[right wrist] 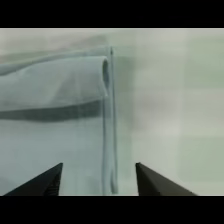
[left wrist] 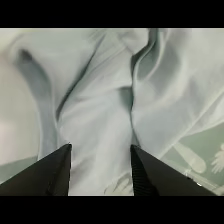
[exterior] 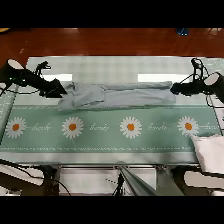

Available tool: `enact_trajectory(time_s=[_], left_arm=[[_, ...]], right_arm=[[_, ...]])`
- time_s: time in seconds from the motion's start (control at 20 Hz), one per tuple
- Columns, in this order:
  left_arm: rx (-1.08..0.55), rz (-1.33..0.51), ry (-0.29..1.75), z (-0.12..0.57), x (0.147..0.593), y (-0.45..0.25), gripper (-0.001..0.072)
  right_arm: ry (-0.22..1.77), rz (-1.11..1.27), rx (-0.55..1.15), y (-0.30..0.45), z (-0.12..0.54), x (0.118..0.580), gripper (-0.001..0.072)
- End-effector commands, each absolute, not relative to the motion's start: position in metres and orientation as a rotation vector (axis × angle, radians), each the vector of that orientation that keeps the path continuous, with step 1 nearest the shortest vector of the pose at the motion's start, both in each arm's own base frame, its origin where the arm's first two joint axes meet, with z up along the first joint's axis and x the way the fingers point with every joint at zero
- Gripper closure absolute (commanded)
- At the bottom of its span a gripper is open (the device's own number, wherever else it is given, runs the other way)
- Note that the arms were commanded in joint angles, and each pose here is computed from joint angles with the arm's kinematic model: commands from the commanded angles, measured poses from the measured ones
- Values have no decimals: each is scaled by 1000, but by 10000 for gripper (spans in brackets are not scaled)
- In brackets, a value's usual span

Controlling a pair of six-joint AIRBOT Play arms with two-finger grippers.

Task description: Fold the shirts.

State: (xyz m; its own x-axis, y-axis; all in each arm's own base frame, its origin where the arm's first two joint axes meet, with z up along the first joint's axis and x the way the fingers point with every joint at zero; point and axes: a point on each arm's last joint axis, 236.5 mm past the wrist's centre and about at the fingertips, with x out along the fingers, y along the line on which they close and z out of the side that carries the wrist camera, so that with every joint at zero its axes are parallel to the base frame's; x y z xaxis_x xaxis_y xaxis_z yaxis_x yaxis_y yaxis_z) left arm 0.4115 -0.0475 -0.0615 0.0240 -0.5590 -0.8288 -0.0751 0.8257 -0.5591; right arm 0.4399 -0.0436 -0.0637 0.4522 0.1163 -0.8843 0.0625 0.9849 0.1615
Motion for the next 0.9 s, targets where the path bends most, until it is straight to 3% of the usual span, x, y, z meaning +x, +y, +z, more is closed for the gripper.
enact_trajectory(time_s=[0.0,0.25,0.55,0.6,0.65,0.7,0.75,0.85], left_arm=[[-555,-418,1550,-52,399,-41,263],[-586,-472,1498,-36,406,-53,263],[-663,-524,1420,-22,421,-68,264],[-678,-538,1398,-18,425,-72,265],[-688,-541,1377,-16,429,-75,269],[-695,-543,1366,-14,432,-77,330],[-695,-545,1358,-14,434,-80,367],[-694,-571,1355,-11,434,-90,653]], right_arm=[[1134,-106,223,-78,-60,425,146],[1107,25,779,-49,-65,433,145],[1202,156,841,6,-96,433,167],[1200,152,829,12,-101,437,221],[1187,148,808,17,-102,442,392],[1165,145,798,21,-100,448,647],[1142,149,792,24,-95,453,690],[1093,171,750,23,-75,457,690]])
